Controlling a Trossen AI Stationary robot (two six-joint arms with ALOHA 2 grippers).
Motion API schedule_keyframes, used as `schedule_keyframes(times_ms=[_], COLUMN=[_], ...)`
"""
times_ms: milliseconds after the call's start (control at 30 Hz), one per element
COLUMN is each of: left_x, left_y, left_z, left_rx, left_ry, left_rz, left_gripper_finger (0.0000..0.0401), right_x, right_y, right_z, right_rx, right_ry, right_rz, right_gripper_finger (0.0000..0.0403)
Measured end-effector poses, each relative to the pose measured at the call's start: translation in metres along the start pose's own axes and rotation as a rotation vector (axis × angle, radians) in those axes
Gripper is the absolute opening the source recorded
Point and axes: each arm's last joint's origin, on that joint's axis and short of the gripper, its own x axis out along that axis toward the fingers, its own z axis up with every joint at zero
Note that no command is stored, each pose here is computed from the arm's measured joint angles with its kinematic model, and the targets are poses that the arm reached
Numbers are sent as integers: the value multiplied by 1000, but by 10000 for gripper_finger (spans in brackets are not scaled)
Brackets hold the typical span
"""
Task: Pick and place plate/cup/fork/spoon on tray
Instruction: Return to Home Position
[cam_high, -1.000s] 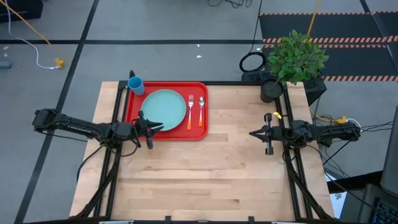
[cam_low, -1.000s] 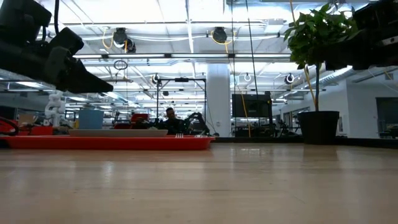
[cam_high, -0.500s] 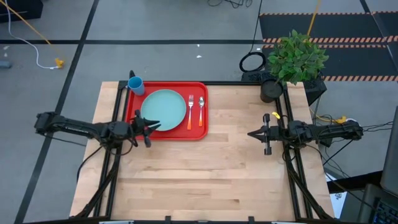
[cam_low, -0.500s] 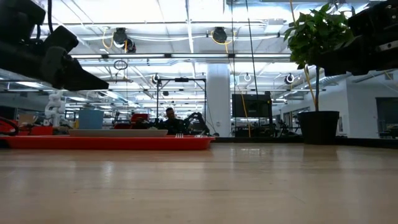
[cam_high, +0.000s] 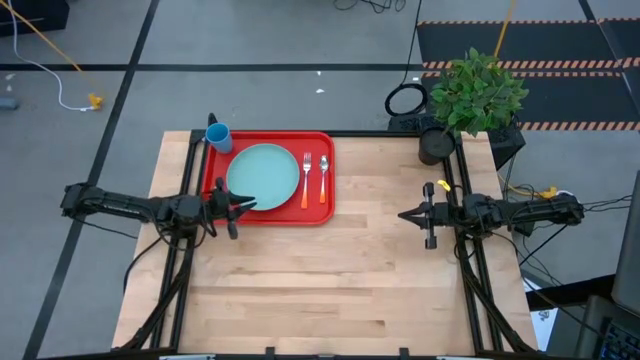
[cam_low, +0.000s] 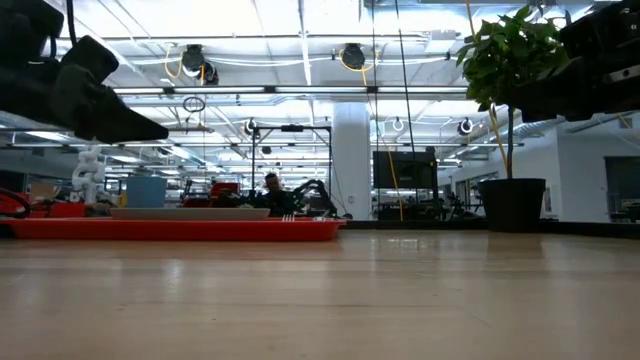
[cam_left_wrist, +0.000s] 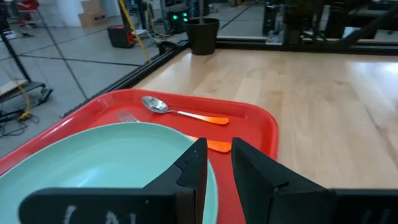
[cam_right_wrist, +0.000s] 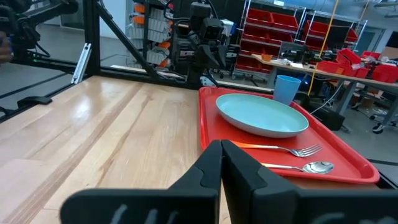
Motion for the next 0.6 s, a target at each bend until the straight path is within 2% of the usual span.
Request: schedule_keyframes(times_ms=[200,367,600], left_x=[0,0,-1], left_y=[-2,-6,-8], left_z=[1,5,7], left_rx=[3,16,25], left_ry=[-8,-116,-140], left_rz=[-83,-211,-267], left_gripper_finger=[76,76,76], right_x=[0,0,0], right_y=[0,0,0], right_z=[0,0,0], right_rx=[0,0,0], right_ry=[-1,-1,-1], right_rz=[0,0,0], right_gripper_finger=[0,0,0])
